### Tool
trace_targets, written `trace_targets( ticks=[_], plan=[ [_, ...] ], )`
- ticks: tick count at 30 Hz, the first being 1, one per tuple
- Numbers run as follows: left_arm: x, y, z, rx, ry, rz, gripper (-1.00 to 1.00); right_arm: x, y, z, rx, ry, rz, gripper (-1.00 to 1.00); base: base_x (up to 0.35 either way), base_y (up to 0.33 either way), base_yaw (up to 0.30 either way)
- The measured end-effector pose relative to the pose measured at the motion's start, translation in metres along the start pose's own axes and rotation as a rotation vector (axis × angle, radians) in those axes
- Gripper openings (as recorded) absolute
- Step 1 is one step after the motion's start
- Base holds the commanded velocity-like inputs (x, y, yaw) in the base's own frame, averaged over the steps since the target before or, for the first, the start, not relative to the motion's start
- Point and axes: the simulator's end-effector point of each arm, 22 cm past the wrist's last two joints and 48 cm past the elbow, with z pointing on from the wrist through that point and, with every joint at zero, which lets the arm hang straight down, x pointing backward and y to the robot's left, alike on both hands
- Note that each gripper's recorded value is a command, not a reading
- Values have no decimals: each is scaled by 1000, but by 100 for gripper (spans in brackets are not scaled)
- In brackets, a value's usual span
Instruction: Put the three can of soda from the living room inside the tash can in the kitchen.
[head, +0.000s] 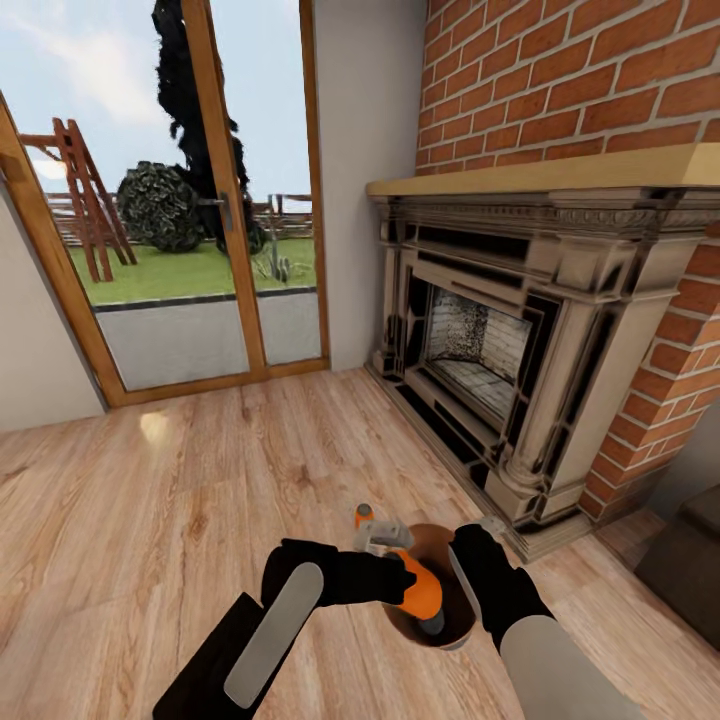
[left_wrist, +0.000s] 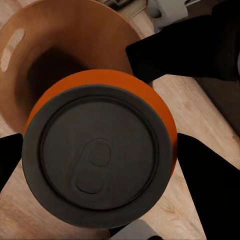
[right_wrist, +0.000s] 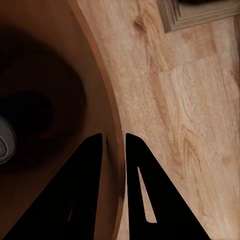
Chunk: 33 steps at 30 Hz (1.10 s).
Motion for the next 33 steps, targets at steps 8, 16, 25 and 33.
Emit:
trace_targets(
  ticks=[8, 16, 25, 33],
  plan=[
    [-1, 6, 8, -26, -23, -10, -100, -2, 19, -7, -26, 1, -16, -100, 0, 0, 0],
    [-1, 22, 14, -89, -35, 5, -100, -2, 23, -8, -33, 2, -18, -100, 0, 0, 0],
    [2, 38, 26, -126, -22, -10, -100, -3, 23, -8, -33, 0, -19, -100, 0, 0, 0],
    [5, 52, 37, -151, -18, -35, -100, -3, 23, -9, -34, -1, -19, -100, 0, 0, 0]
  ],
)
